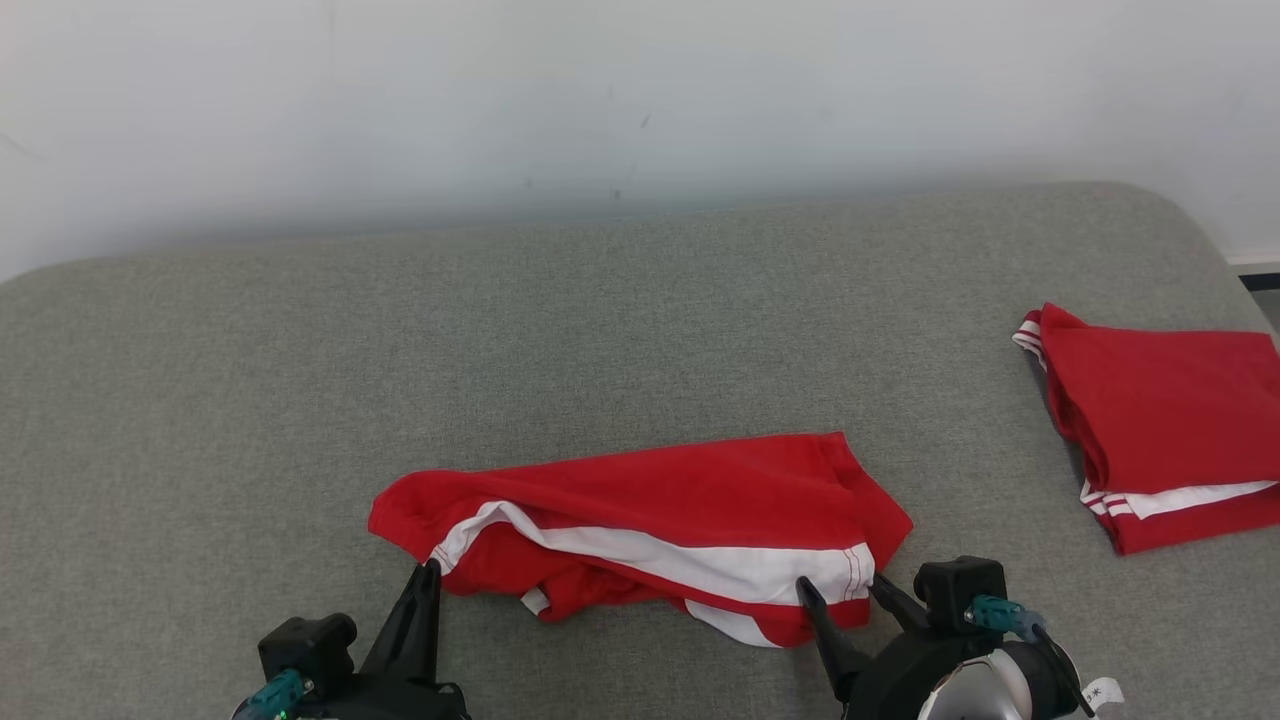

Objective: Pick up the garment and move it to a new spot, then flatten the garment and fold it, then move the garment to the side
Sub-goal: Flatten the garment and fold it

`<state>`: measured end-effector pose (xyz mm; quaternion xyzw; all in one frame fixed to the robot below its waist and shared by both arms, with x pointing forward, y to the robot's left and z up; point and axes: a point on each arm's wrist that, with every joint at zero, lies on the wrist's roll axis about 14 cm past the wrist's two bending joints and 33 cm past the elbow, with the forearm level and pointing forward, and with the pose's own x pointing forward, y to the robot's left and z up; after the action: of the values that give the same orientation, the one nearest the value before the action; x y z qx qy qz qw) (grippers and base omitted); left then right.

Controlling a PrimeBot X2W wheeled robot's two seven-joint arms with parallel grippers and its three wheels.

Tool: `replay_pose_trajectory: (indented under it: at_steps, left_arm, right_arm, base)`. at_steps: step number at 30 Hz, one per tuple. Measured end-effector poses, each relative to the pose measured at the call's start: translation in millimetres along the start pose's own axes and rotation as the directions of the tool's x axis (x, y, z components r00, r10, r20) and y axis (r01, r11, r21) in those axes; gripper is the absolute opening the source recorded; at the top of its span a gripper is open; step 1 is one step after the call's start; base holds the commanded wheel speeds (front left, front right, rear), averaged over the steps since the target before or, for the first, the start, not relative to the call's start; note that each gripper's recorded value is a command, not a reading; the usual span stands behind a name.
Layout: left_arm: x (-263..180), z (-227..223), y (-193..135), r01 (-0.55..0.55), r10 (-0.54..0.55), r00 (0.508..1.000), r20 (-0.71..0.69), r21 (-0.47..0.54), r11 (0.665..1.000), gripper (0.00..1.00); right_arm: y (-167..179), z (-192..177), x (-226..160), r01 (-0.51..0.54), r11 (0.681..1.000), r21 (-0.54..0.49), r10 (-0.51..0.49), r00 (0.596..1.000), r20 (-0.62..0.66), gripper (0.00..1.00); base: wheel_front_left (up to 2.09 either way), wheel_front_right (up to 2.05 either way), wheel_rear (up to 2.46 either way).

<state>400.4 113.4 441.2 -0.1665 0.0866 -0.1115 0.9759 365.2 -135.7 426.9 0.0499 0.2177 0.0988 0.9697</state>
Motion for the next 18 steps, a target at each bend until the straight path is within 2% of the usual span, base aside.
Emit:
replay_pose_trajectory:
  at_steps: [2,3,4,5,6,7,8,12,18]
  left_arm:
    - [0.5,0.3,0.6,-0.001,0.001,1.0,0.0,0.0,1.0,0.0]
    - [0.5,-0.1,1.0,-0.002,0.002,1.0,-0.001,0.0,1.0,0.0]
    - [0.4,-0.4,1.4,-0.003,0.003,1.0,-0.002,0.001,1.0,0.0]
    - [0.3,-0.3,1.8,-0.003,0.003,1.0,-0.002,0.001,1.0,0.0]
    - [0.3,-0.2,2.1,-0.004,0.004,1.0,-0.002,0.002,1.0,0.0]
    - [0.1,0.2,2.5,-0.004,0.004,1.0,-0.001,0.003,1.0,0.0]
    - [0.0,0.8,2.8,-0.005,0.005,1.0,0.001,0.004,1.0,0.0]
    - [2.1,15.0,3.6,-0.008,0.008,0.999,0.046,-0.002,1.0,0.0]
    - [9.0,63.4,-9.4,0.028,-0.018,0.979,0.201,-0.049,0.998,0.0]
  right_arm:
    - [1.2,0.4,1.8,-0.005,1.0,0.002,0.005,1.0,-0.004,0.96]
    - [1.4,-0.1,2.6,-0.006,1.0,0.004,0.006,1.0,-0.007,0.92]
    - [1.5,-0.7,3.3,-0.007,1.0,0.005,0.007,1.0,-0.011,0.75]
    - [2.0,-0.5,4.0,-0.009,1.0,0.004,0.009,1.0,-0.012,0.68]
    - [4.2,0.0,4.8,-0.016,1.0,0.003,0.016,1.0,-0.011,0.46]
    - [6.3,1.7,5.3,-0.022,1.0,0.003,0.022,1.0,-0.004,0.32]
    - [7.5,2.8,5.4,-0.026,1.0,0.003,0.026,1.0,0.002,0.0]
    - [6.1,12.6,4.0,-0.022,1.0,0.008,0.022,0.999,0.047,0.0]
    - [0.5,55.6,-4.7,-0.025,0.998,0.062,0.01,0.975,0.222,0.0]
  base:
    - [0.0,0.0,0.0]
    - [0.0,0.0,0.0]
    - [0.0,0.0,0.0]
    - [0.0,0.0,0.0]
    - [0.0,0.0,0.0]
    - [0.0,0.0,0.0]
    - [0.0,0.0,0.0]
    - [0.0,0.0,0.0]
    - [0.0,0.0,0.0]
